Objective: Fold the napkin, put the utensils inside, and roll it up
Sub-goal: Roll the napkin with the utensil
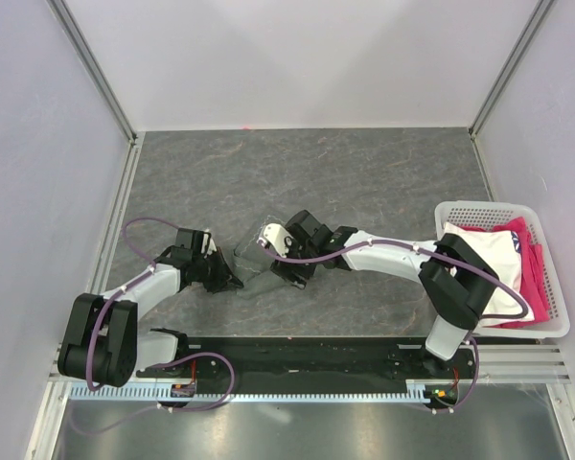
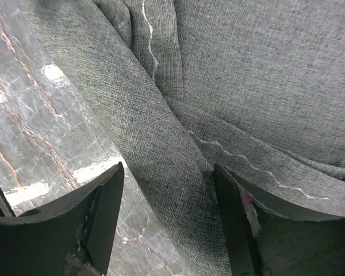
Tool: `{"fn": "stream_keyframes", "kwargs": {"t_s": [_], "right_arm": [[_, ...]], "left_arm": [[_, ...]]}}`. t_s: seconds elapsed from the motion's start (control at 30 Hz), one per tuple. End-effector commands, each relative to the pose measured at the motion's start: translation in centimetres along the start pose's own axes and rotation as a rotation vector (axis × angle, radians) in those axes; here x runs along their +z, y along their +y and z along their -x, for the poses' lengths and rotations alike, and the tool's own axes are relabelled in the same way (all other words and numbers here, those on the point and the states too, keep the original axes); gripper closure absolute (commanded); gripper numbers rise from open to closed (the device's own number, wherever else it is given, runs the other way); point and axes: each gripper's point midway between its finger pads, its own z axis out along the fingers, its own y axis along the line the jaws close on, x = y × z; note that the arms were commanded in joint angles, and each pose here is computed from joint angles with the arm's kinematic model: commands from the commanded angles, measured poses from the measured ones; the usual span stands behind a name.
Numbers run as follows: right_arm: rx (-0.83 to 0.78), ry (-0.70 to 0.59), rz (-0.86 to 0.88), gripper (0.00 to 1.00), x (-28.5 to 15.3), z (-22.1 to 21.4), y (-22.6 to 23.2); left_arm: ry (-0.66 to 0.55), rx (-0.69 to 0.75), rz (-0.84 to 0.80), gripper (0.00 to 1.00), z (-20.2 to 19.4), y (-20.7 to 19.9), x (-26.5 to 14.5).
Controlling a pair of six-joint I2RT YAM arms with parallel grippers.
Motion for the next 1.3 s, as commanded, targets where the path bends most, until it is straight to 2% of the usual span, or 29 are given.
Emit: {"fn": "stream_keyframes", "kwargs": {"t_s": [0.0, 0.2, 0.3, 0.33, 0.4, 0.53, 0.77, 0.87, 0.97, 1.1, 1.27], "right_arm": [[0.004, 0.04, -0.005, 0.29, 0.9, -1.5, -0.1], [0.017, 0.093, 0.001, 0.35, 2.0, -3.3, 0.0], [0.022, 0.118, 0.013, 0.48, 2.4, -4.2, 0.2], [0.026, 0.128, 0.019, 0.57, 2.6, -4.5, 0.3], [0.034, 0.145, 0.038, 0.65, 2.7, -4.9, 0.5], [0.053, 0.21, 0.099, 0.72, 3.2, -6.5, 1.5], [0.099, 0.303, 0.178, 0.75, 3.3, -8.4, 2.4], [0.127, 0.32, 0.18, 0.73, 3.1, -8.7, 2.1], [0.126, 0.313, 0.148, 0.64, 2.6, -8.1, 1.5], [0.097, 0.24, 0.086, 0.42, 1.0, -5.0, 0.2], [0.054, 0.154, 0.037, 0.34, -0.8, -1.0, -1.1]], "left_arm": [[-0.008, 0.042, 0.011, 0.98, 0.6, 0.0, -0.1], [-0.002, 0.04, 0.013, 0.98, 0.5, 0.1, 0.0], [-0.004, 0.042, 0.008, 0.98, 0.6, 0.0, 0.0], [-0.004, 0.042, 0.008, 0.98, 0.6, 0.0, 0.0], [-0.004, 0.042, 0.008, 0.98, 0.6, 0.0, 0.0], [-0.017, 0.05, 0.005, 0.98, 1.0, -0.3, -0.2], [-0.087, 0.079, 0.02, 0.94, 2.9, -1.0, -1.1], [-0.078, 0.082, 0.023, 0.98, 2.9, -1.0, -0.9], [-0.044, 0.07, 0.034, 0.98, 2.5, -0.6, -0.4], [0.006, 0.055, 0.046, 0.98, 1.8, -0.1, 0.2], [0.047, 0.051, 0.029, 0.98, 1.6, -0.4, 0.7]]}}
